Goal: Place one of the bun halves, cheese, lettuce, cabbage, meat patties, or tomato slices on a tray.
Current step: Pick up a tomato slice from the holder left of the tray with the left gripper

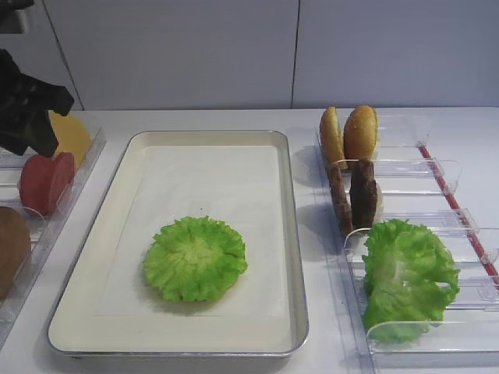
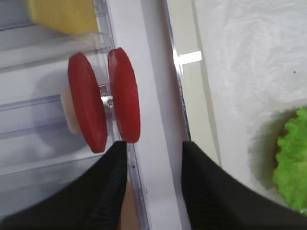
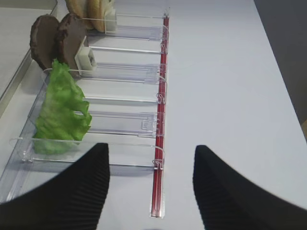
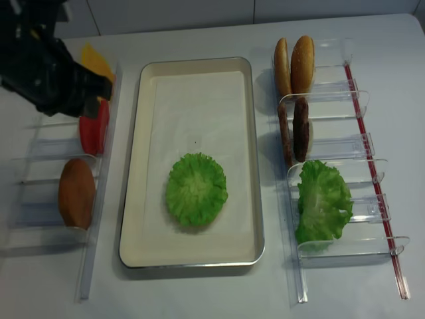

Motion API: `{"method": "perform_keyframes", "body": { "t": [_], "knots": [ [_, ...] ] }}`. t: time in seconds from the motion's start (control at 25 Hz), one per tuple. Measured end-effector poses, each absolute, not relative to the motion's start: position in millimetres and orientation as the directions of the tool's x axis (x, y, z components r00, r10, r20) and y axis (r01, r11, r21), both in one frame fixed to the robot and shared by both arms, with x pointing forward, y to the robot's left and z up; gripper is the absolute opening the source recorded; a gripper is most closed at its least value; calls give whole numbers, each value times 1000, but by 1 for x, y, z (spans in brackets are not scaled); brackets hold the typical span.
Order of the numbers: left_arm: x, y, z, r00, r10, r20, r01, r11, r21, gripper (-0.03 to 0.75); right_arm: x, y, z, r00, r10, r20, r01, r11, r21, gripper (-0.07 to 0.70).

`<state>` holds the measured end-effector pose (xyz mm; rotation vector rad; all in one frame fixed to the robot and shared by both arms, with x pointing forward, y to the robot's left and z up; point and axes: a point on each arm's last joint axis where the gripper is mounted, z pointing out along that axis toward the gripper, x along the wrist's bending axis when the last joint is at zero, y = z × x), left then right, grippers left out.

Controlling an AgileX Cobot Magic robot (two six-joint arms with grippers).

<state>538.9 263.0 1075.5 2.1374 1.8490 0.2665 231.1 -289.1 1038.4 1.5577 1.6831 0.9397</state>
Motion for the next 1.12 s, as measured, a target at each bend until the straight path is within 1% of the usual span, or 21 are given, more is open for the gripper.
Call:
{"method": "perform_keyframes", "body": {
  "t": [0.28,0.6,0.84,0.92,1.0,1.12],
  "knots": [
    [568,260,1051,152,987,-58,951,-129,282,285,231,-289,1038,-81,997,6,530,37,847,389],
    [584,260,1038,158,987,-31,955,-145,258,285,231,-289,1038,-81,997,6,530,37,847,389],
    [591,261,1023,162,987,-16,964,-155,218,277,231,-289,1038,-81,997,6,530,37,847,389],
    [592,261,1020,162,987,-15,965,-155,213,251,231,-289,1038,-81,997,6,530,37,847,389],
    [593,261,1019,162,987,-14,965,-156,211,200,231,-289,1038,-81,997,6,530,37,847,389],
    [593,263,1020,170,985,8,963,-167,211,87,231,-289,1038,-81,997,6,530,37,847,389]
  ]
}}
